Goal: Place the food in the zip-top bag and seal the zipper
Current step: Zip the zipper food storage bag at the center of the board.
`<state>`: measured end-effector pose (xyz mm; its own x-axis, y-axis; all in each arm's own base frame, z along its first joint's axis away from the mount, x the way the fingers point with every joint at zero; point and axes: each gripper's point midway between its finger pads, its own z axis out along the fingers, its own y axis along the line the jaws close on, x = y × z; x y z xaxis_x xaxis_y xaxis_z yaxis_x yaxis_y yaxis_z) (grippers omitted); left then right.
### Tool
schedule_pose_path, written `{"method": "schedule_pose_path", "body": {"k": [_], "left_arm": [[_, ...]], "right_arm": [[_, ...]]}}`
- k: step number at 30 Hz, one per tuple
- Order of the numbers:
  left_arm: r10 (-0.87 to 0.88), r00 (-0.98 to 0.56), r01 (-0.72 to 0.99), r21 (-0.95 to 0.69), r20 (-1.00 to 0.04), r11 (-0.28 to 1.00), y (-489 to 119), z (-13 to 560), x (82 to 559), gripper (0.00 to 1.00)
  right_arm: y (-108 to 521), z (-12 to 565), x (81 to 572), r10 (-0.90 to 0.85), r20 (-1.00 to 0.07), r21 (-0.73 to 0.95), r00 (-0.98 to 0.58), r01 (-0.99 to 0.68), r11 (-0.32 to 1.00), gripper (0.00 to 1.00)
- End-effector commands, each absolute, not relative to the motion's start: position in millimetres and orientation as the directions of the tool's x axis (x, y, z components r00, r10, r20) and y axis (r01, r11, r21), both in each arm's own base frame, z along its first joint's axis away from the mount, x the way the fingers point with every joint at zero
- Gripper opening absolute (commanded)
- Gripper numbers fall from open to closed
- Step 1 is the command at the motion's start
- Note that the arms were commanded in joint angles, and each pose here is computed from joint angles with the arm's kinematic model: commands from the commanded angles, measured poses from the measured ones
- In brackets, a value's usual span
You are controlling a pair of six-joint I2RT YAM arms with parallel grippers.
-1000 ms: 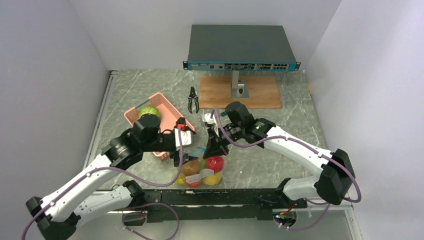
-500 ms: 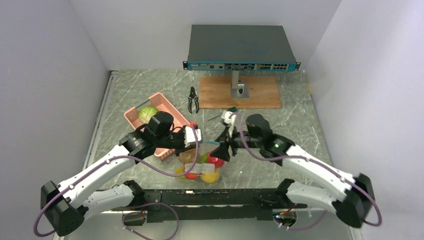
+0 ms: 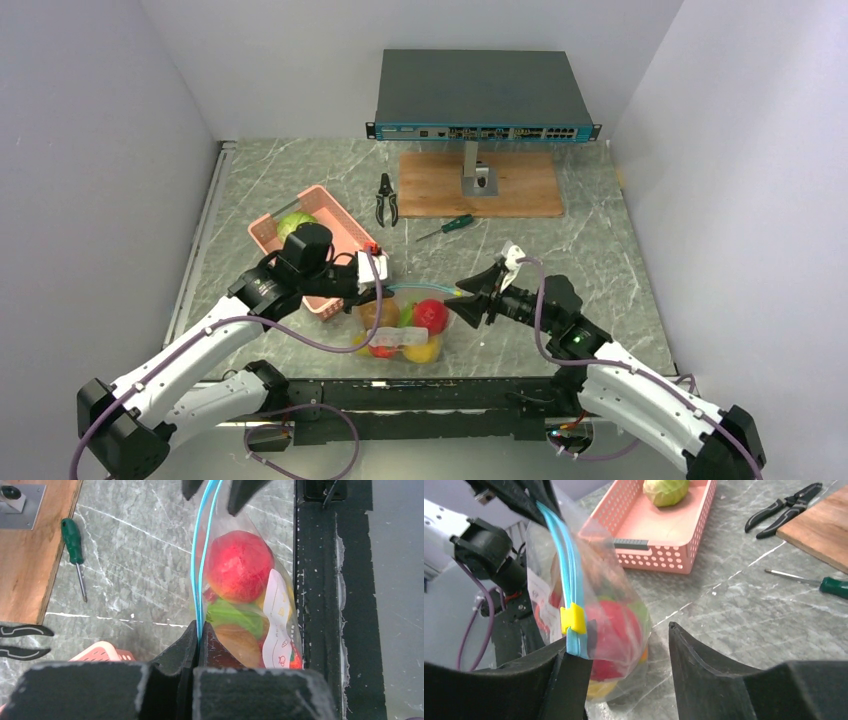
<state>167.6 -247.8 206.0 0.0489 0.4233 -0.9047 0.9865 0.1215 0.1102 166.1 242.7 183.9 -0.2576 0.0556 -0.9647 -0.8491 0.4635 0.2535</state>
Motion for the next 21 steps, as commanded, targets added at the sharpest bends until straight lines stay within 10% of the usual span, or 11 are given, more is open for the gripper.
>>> {"method": "schedule_pose_path", "body": {"k": [1, 8, 16, 21], "left_arm": [[0.354, 0.090, 0.992, 0.116, -0.931, 0.054, -256, 223, 158, 0.00], [0.335, 0.089, 0.994, 0.106, -0.938, 0.034, -257, 229, 152, 0.05], [0.242, 0.081, 0.989, 0.108, -0.967, 0.101, -265, 253, 161, 0.81], [0.160, 0.100, 0.994, 0.106, -0.982, 0.029, -298, 291, 157, 0.87]], "right_arm": [[249, 227, 167, 0.164, -0.969, 0.230, -0.183, -0.911, 0.343, 0.52], [252, 228, 152, 0.127, -0.969, 0.233, -0.211, -0.954, 0.189, 0.02], [259, 224, 146, 0.119, -0.929, 0.364, -0.351, -0.924, 0.115, 0.00], [261, 228, 146, 0.128, -0.907, 0.415, -0.401, -0.903, 0.110, 0.00]]}}
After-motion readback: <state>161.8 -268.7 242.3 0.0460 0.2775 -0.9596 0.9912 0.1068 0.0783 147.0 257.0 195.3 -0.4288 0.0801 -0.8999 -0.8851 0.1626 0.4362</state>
